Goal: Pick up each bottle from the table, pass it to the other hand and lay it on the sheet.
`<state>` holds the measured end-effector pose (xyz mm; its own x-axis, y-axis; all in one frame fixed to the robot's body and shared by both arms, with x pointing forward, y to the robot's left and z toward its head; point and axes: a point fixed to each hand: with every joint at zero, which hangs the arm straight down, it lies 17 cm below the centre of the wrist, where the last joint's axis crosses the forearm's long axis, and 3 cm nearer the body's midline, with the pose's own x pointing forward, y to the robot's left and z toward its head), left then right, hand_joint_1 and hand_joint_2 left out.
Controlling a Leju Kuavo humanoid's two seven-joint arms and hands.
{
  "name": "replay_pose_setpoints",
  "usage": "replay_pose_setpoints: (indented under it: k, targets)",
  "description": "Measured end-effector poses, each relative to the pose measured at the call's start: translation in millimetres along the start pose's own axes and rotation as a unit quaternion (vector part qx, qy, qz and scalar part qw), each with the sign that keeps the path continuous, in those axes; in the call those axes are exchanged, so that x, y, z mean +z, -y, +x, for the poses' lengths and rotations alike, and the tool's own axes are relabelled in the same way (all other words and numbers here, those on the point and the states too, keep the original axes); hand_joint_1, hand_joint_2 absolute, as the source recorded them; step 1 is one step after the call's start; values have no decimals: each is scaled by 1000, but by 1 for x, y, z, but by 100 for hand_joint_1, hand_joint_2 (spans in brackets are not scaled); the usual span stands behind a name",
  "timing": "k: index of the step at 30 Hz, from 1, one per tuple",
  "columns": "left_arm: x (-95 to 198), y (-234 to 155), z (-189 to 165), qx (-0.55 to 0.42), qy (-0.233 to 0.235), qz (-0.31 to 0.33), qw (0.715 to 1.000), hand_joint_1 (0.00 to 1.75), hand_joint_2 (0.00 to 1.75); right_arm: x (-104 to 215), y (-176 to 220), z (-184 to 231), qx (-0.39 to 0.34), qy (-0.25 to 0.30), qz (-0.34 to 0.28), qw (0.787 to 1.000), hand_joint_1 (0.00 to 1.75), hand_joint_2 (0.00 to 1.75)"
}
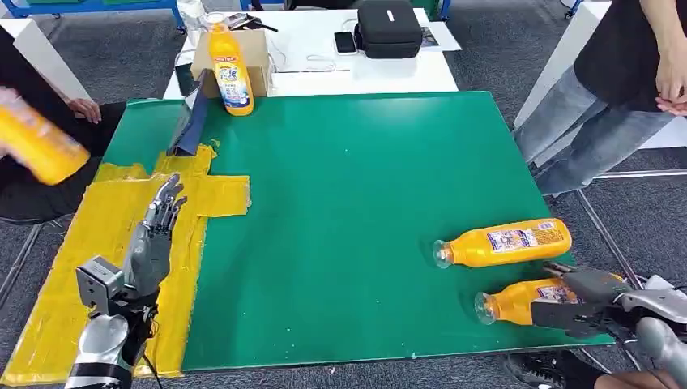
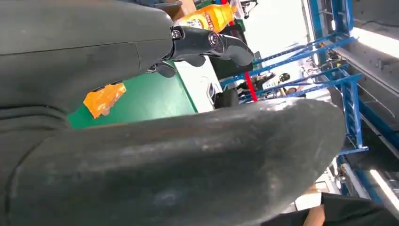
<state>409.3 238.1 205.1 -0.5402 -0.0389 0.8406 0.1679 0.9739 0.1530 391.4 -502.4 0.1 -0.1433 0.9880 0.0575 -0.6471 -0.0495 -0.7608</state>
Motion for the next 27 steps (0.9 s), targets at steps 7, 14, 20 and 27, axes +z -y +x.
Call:
replay_pose_setpoints:
  k: [7,14,20,27]
  targets:
    - [-1,2,-3,5,-3,-1,1000,0,0,-3,-18,6,-7,10,15,1000,175,175]
    - [-1,3,-5,7,-5,-3,1000,0,0,-5,-18,9,-9,11,11,1000,175,175]
    - [-1,5,-6,8,-6,-4,1000,0,0,-7,-16,18,-32,27,5,999,175,175]
    - [-5,22,-7,48,-12,-20,999,0,0,-6,32,156,-262,264,-55,927,175,175]
